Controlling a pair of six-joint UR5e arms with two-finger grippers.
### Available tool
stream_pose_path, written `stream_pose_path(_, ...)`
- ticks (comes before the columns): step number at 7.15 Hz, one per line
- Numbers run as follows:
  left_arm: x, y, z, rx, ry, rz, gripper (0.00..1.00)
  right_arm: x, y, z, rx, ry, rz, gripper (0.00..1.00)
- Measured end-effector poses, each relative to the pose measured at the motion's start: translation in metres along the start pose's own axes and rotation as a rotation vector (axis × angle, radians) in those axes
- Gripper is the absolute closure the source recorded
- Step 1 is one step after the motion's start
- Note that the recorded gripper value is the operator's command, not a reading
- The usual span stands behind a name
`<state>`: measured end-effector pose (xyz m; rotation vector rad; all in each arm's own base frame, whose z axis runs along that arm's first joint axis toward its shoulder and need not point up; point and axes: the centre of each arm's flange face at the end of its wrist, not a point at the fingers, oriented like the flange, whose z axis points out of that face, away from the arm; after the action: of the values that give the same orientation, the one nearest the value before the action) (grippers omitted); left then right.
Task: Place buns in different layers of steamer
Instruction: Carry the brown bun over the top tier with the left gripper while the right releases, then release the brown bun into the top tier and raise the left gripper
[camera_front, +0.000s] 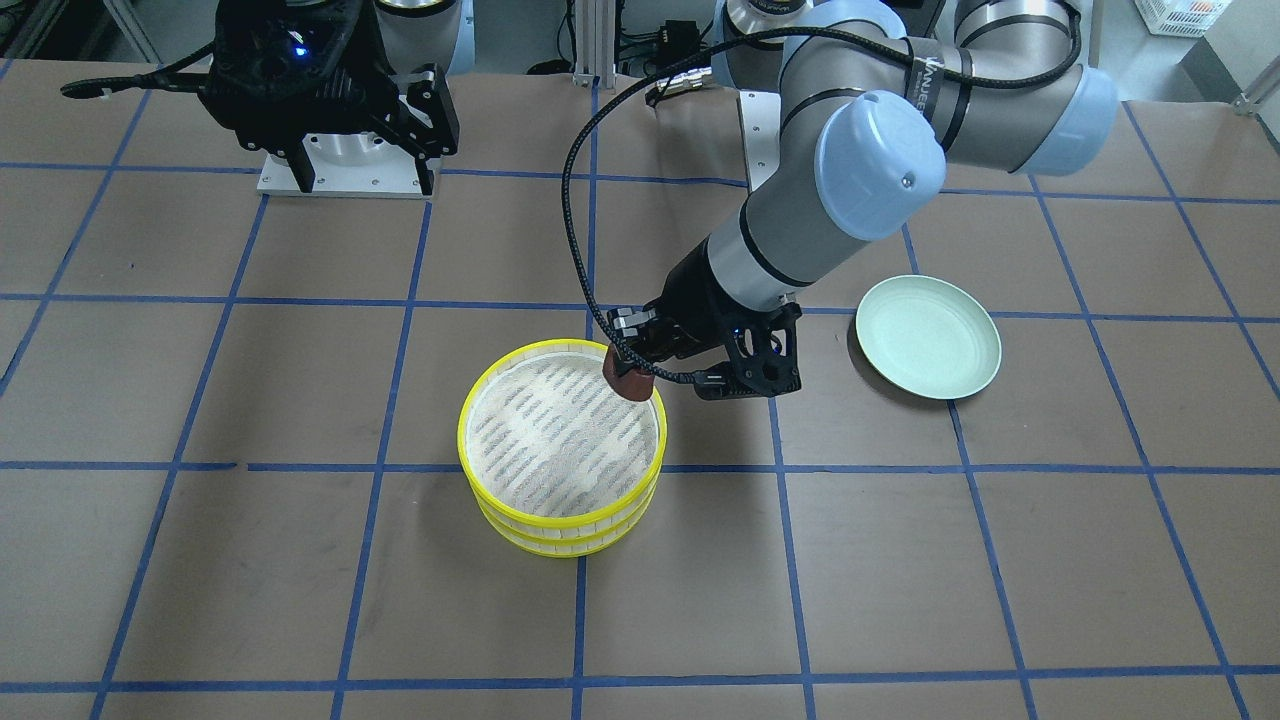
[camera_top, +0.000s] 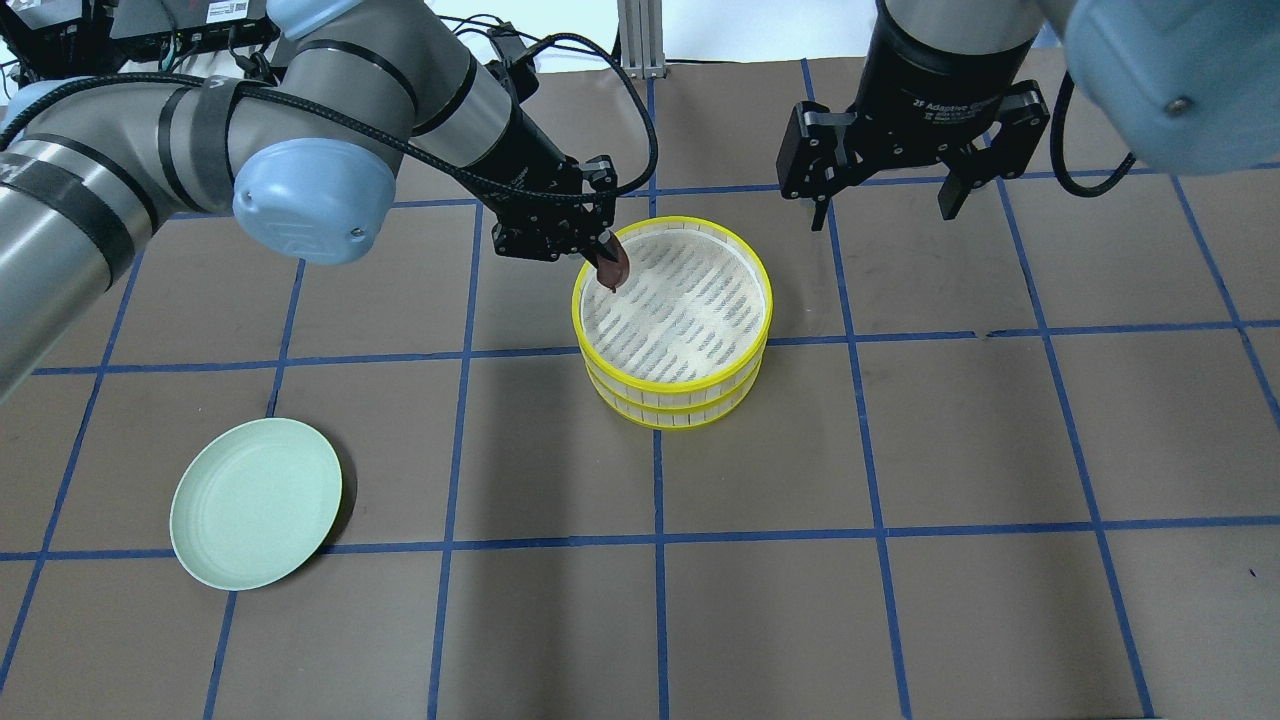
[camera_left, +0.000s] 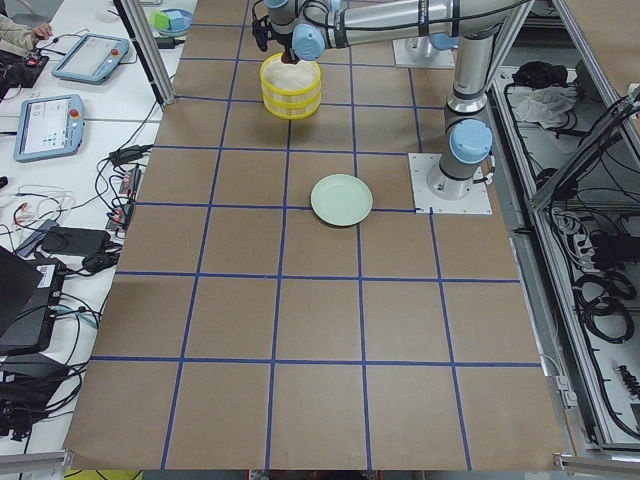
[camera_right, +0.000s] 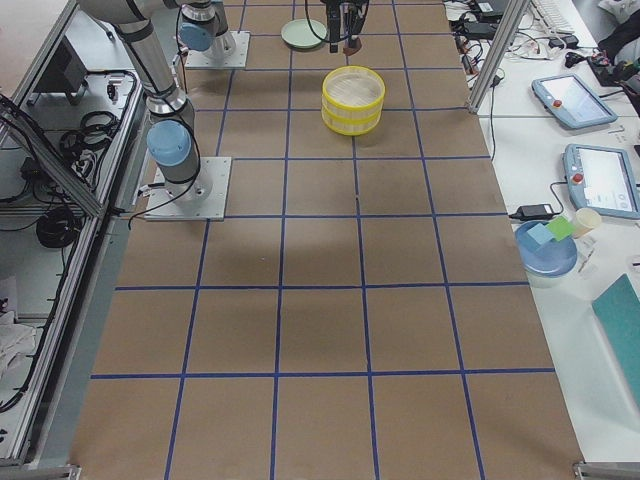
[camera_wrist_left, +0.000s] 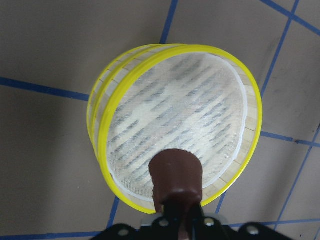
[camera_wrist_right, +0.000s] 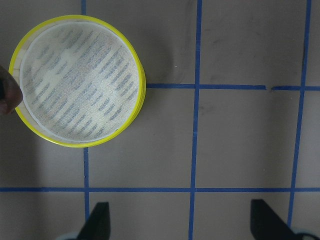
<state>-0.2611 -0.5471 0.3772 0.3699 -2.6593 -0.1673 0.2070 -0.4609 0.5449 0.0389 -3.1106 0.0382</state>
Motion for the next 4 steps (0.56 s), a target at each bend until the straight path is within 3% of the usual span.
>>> stream_pose_path(1, 0.002, -0.002, 0.009, -0.005, 0.001, 0.005, 0.11, 0.001, -0.001, -0.001, -0.002, -0.004, 0.002, 0.00)
stream_pose_path(2, 0.004, -0.006, 0.017, 0.005, 0.007, 0.013, 0.00, 0.001, -0.001, -0.001, -0.004, -0.006, 0.004, 0.00)
stream_pose_path(4, 0.015, -0.006, 0.030, 0.023, 0.016, 0.007, 0.00, 0.003, -0.001, 0.000, -0.006, -0.003, -0.004, 0.00)
